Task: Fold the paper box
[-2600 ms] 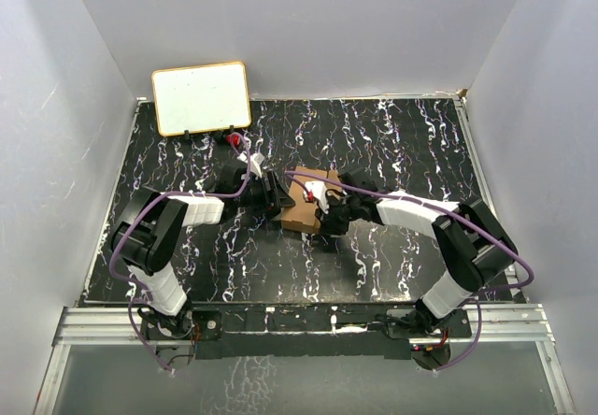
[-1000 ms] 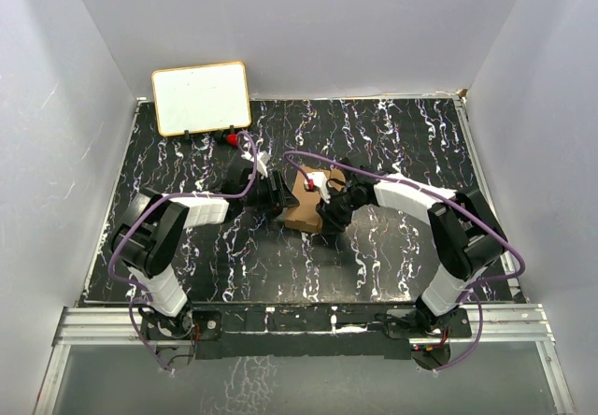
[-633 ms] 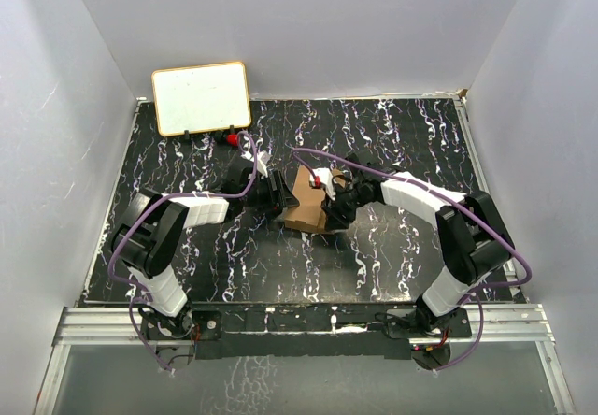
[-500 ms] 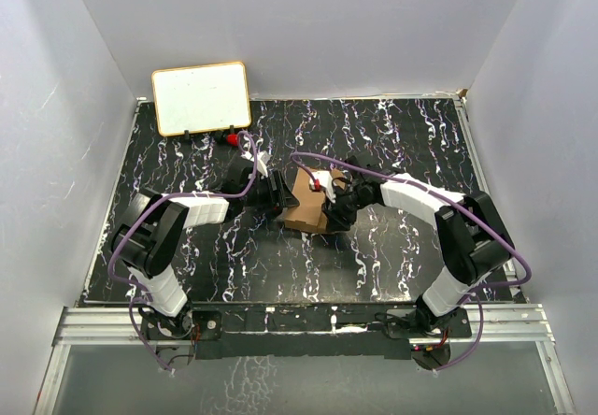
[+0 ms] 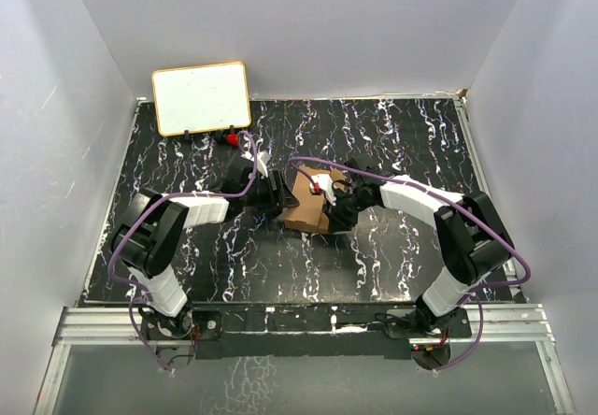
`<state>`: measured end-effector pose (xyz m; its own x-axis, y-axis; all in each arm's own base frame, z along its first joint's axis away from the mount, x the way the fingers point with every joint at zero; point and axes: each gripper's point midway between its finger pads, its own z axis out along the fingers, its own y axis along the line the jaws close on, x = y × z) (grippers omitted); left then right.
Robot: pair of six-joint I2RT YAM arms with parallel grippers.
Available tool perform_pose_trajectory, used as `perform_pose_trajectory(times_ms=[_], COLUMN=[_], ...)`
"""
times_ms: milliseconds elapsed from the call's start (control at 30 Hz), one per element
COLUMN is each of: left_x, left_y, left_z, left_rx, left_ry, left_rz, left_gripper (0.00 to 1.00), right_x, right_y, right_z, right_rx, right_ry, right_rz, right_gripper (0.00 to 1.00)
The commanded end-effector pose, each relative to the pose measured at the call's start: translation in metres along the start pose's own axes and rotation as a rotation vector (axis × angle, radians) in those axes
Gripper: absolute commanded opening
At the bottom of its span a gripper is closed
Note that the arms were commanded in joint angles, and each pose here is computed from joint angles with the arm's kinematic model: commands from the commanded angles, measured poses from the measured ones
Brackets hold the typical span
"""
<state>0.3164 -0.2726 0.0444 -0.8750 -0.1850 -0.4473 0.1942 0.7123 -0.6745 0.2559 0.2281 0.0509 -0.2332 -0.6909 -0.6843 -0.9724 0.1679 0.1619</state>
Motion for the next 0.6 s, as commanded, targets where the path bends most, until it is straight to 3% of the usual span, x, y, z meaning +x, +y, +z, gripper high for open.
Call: perform_pose_trajectory(times_ms=[0, 267, 567], left_x=[-0.007, -0.008, -0.008], left_y=[-0.013, -0.014, -0.014], left_z=[-0.008, -0.008, -0.007], left_rx=[0.025, 0.027, 0.029], left_ry=[-0.012, -0.012, -0.013], left_rz=[0.034, 0.036, 0.033], left_gripper=[0.64, 0.64, 0.64], right_x=[-0.012, -0.016, -0.011], right_y=[0.001, 0.005, 0.003], right_z=[0.002, -0.003, 0.008], right_rx=[-0.016, -0.023, -0.019], right_ry=[-0.040, -0.050, -0.028], right_rz=[-0.050, -0.068, -0.041], right_gripper=[0.26, 0.37, 0.30])
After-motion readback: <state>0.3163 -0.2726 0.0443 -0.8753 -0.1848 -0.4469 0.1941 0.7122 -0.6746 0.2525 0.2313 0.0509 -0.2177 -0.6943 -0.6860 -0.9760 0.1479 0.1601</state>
